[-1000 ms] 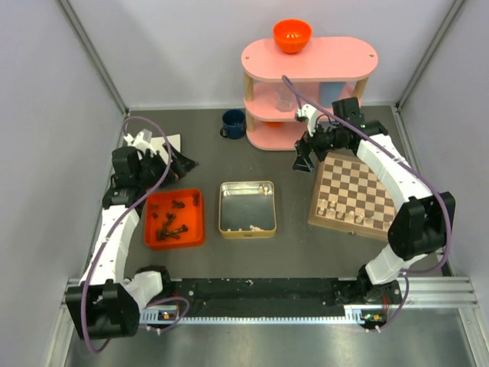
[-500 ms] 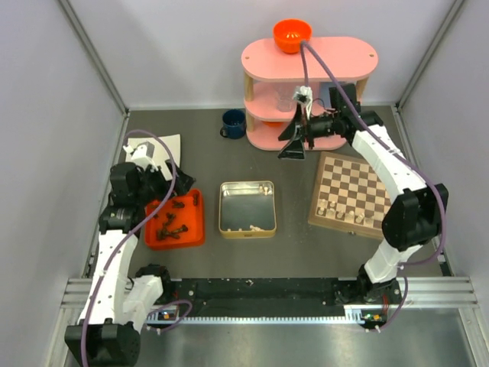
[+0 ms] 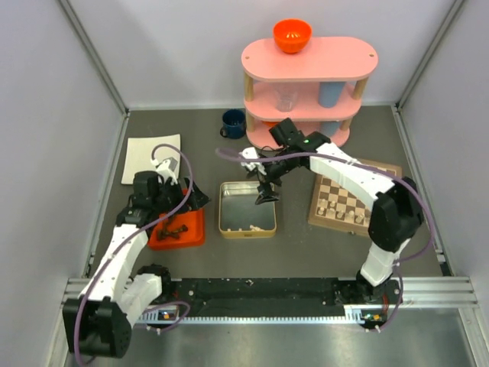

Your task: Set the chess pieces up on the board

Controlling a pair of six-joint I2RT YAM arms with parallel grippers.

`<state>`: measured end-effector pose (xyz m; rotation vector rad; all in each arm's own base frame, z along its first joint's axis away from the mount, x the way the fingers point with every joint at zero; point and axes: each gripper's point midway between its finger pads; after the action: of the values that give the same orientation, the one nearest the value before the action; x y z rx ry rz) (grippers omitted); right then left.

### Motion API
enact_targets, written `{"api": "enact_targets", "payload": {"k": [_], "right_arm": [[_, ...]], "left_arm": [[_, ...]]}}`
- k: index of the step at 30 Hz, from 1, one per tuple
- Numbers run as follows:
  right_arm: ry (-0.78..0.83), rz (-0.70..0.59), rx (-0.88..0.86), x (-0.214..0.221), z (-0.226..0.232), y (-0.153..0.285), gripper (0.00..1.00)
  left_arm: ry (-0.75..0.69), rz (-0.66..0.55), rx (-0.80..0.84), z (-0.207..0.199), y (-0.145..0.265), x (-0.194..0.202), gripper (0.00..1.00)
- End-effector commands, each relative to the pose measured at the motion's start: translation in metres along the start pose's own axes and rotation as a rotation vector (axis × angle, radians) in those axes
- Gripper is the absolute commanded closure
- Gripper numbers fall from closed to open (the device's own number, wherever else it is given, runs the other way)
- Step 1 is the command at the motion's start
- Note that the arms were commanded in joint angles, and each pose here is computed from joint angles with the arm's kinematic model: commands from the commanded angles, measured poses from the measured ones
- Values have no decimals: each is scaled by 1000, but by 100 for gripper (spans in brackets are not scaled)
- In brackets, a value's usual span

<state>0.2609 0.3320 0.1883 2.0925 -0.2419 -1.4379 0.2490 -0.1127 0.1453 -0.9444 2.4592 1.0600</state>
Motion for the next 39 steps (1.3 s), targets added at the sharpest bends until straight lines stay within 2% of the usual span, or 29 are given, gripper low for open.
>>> {"api": "enact_targets", "payload": {"k": [1,5,9,13,14,17,19,21,26,27,31,33,34,39], "right_arm": [[168,145,-11,31,-26,-17,12],[103,185,18,37,-37,-19,23],[-6,166,37,30,-31,-14,35],[-160,104,116,15,-27,2,44],[-226,102,150,16,-28,9,44],[-259,84,222,11,-26,22,44],[-314,77,268,17,-25,29,44],[-355,57,325,17,-29,43,45],[-454,38,404,27,-31,61,45],[-459,39,414,27,-31,63,45],[-494,57,424,38,-22,64,45],[-530,56,415,41,-17,61,47],[-578,50,412,42,-14,59,48],[-697,36,408,41,-11,52,52]], "left_arm": [[4,52,85,-14,-17,-6,16],[-6,129,95,-18,-30,0,21],[-49,197,102,-29,-44,11,24],[-71,224,-25,-19,-60,17,29],[-79,198,-104,-9,-65,9,33],[-95,192,-245,7,-71,2,44],[-111,211,-288,11,-74,5,44],[-119,224,-298,9,-81,4,51],[-111,288,-297,-2,-99,17,55],[-111,286,-311,-1,-100,18,59],[-76,272,-364,-2,-100,20,63],[-40,260,-378,-3,-98,20,70],[-26,260,-386,-2,-96,22,76],[72,277,-363,-10,-90,34,87]]}}
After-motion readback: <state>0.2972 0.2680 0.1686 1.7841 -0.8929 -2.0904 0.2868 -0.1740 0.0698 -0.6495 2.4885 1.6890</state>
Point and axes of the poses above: each gripper's point midway between its finger pads, its own y axis back along the fingers, its own z axis along the line the jaws close on, x = y × z, and after that the axes turned 12 degrees about y, right-handed
